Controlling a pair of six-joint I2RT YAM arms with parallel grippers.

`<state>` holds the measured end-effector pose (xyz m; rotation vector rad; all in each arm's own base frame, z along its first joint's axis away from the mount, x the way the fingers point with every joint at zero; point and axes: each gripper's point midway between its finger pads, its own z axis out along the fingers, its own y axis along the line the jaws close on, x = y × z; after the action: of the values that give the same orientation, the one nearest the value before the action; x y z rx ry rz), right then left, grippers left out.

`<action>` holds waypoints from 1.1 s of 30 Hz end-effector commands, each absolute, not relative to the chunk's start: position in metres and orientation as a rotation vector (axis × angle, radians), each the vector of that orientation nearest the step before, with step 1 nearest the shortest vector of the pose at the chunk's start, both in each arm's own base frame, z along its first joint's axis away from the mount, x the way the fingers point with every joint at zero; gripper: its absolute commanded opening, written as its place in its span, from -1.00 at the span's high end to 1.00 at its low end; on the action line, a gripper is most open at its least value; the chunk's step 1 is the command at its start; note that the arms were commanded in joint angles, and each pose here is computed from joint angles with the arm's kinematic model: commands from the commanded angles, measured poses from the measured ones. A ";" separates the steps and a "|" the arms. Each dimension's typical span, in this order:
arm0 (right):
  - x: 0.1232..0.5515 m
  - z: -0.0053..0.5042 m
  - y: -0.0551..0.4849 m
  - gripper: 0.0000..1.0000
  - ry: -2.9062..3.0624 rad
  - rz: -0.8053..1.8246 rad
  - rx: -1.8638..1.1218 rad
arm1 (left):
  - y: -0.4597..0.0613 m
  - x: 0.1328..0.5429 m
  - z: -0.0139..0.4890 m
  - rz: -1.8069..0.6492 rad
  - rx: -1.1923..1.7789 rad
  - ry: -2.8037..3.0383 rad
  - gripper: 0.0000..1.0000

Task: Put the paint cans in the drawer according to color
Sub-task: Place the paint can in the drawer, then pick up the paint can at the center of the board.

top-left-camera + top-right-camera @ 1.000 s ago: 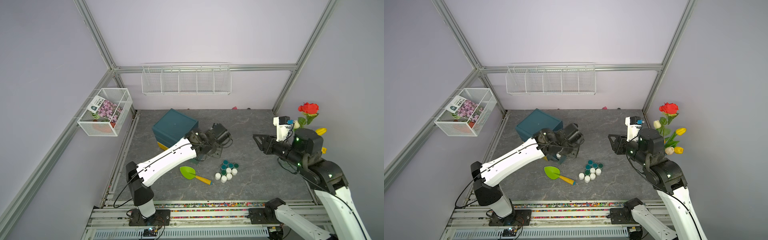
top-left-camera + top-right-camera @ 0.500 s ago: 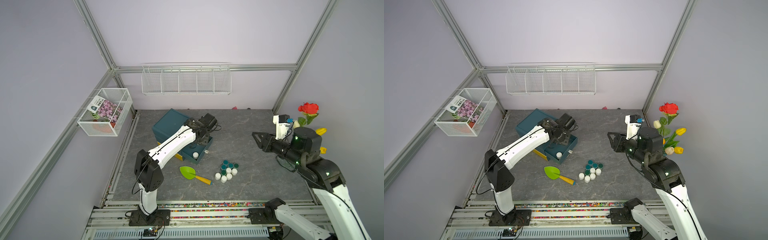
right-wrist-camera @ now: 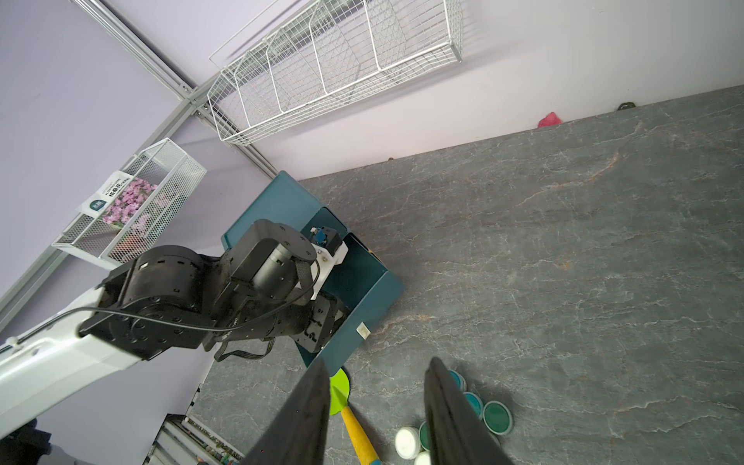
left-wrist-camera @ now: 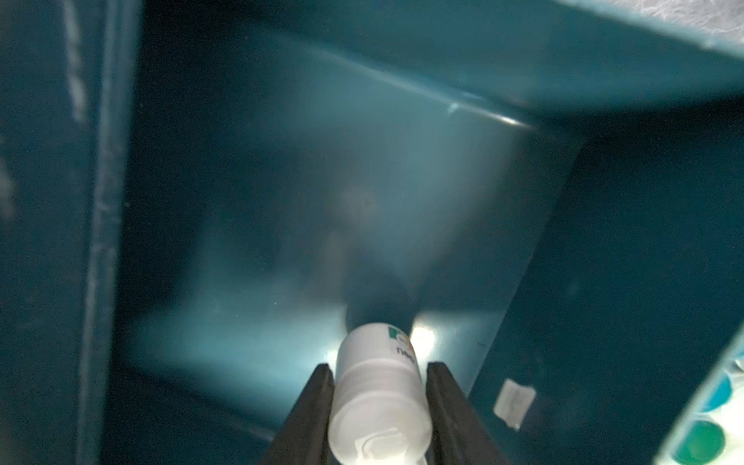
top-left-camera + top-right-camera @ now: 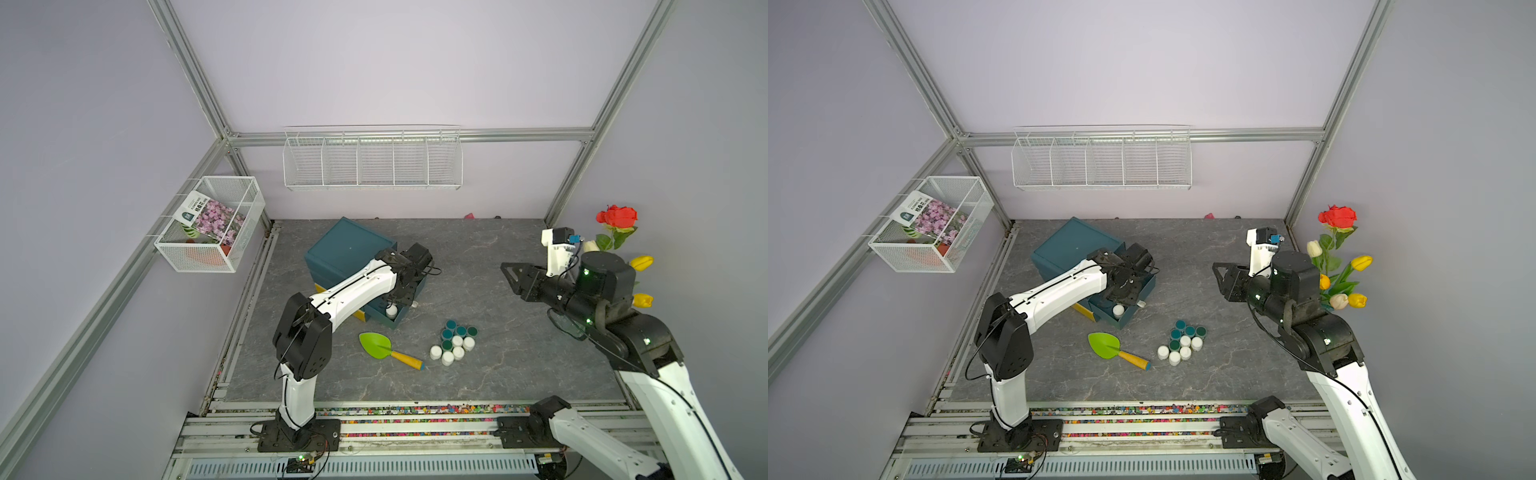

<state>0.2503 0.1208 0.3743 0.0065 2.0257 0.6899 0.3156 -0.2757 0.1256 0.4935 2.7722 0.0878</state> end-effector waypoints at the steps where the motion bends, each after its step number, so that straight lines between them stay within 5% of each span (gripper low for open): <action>1: 0.252 0.372 0.121 0.16 2.021 0.698 0.019 | -0.284 0.306 0.132 0.001 0.486 2.787 0.40; 12: 0.255 0.370 0.122 0.12 2.025 0.706 0.026 | -0.293 0.304 0.179 -0.062 0.442 2.716 -0.23; 20: 0.252 0.375 0.115 0.13 2.018 0.663 0.035 | -0.349 0.267 0.231 -0.268 0.628 2.584 -0.18; 27: 0.249 0.377 0.112 0.12 2.013 0.649 0.041 | -0.377 0.175 0.163 -0.437 1.138 2.650 -0.32; 33: 0.247 0.377 0.111 0.11 2.014 0.653 0.045 | -0.368 0.158 0.111 -0.326 1.285 2.647 -0.36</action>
<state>0.2509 0.1161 0.3696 0.0372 2.0362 0.6675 0.1589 -0.3605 0.1216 1.2062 2.6973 -0.2958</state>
